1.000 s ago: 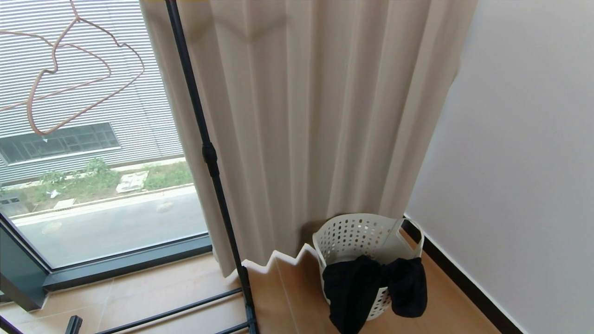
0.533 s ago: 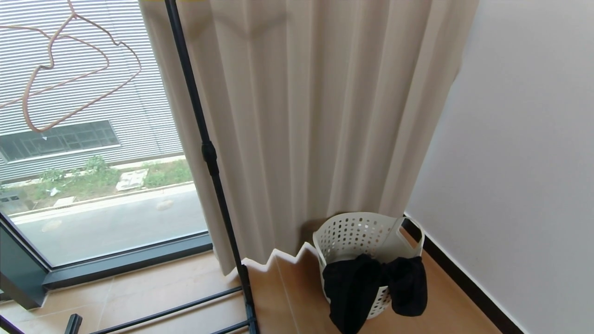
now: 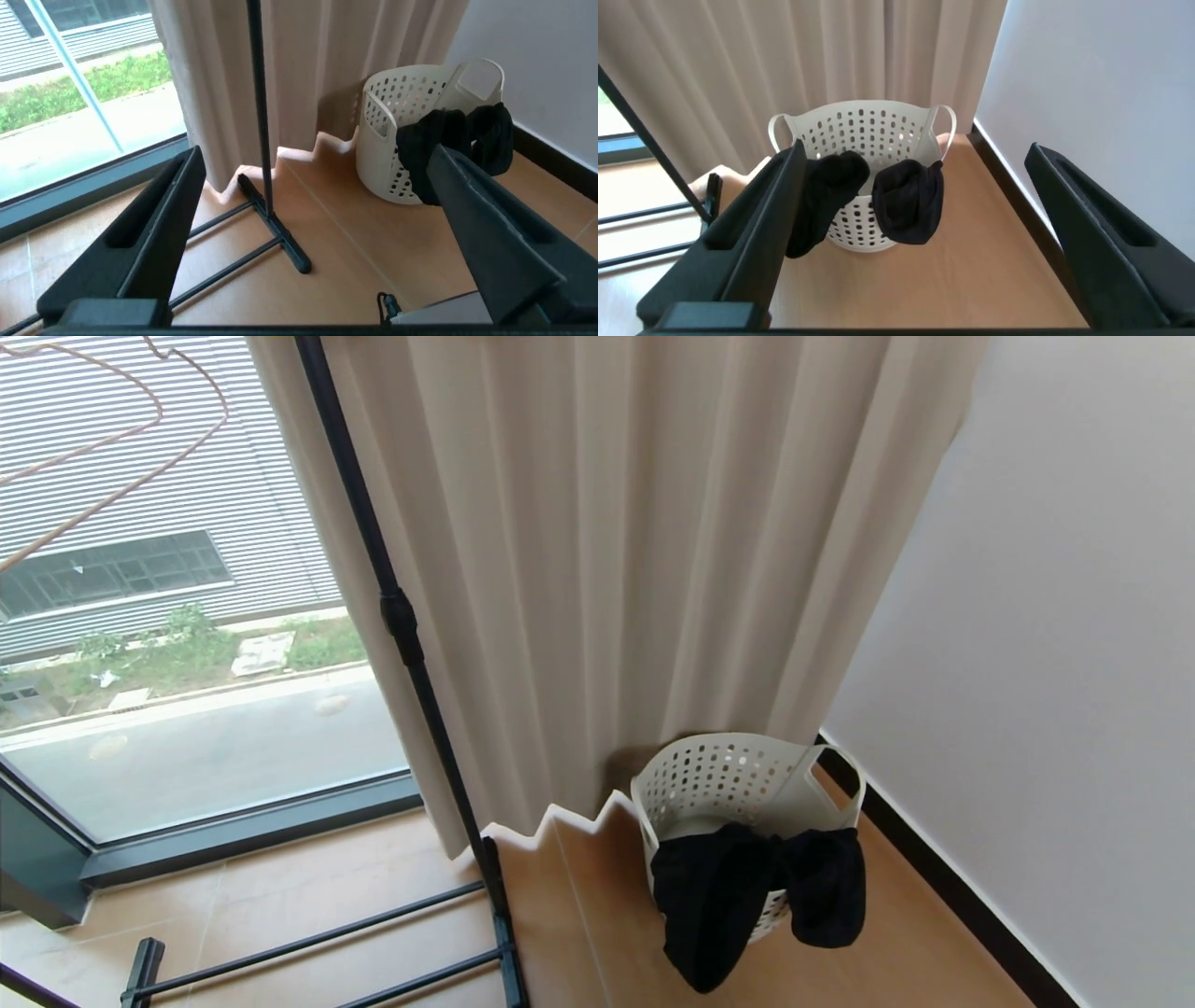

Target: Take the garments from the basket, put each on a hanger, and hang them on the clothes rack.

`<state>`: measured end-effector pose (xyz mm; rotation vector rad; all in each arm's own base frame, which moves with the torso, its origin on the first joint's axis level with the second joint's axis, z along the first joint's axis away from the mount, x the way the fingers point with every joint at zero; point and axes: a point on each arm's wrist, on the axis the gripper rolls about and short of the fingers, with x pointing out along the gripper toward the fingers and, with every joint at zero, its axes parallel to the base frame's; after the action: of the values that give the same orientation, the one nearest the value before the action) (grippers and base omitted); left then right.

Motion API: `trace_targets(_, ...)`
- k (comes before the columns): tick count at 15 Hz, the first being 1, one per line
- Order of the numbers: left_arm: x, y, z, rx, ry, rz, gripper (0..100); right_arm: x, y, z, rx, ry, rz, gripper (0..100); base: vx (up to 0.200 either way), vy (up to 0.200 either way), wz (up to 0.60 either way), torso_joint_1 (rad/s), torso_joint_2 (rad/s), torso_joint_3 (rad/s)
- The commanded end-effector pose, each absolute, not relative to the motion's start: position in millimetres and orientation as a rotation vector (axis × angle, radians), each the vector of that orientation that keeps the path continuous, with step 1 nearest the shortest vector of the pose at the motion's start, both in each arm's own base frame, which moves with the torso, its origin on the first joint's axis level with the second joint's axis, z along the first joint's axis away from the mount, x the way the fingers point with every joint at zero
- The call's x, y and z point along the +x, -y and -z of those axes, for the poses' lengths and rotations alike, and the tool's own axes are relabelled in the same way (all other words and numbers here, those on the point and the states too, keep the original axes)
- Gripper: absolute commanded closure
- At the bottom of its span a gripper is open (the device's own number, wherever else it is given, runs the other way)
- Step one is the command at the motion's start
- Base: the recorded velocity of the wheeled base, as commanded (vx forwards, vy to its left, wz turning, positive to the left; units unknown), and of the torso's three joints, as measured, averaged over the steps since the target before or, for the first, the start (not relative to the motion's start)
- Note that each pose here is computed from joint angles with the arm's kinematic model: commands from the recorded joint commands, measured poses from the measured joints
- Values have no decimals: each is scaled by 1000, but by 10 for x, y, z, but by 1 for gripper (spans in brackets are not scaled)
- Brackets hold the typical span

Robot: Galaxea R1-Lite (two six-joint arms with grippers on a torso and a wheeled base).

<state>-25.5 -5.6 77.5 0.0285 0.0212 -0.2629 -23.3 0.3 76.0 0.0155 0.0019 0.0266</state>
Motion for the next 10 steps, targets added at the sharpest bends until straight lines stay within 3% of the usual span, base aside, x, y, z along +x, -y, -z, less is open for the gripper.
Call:
trace_targets(1, -255, 55, -776, 21, -23, 256, 0, -232, -3, -760, 15, -3, -28, 0, 0, 0, 0, 7, 2, -207)
trace_targets(10, -254, 54, -775, 20, -23, 252, 0, -232, -3, -760, 15, -3, -28, 0, 0, 0, 0, 5, 3, -200)
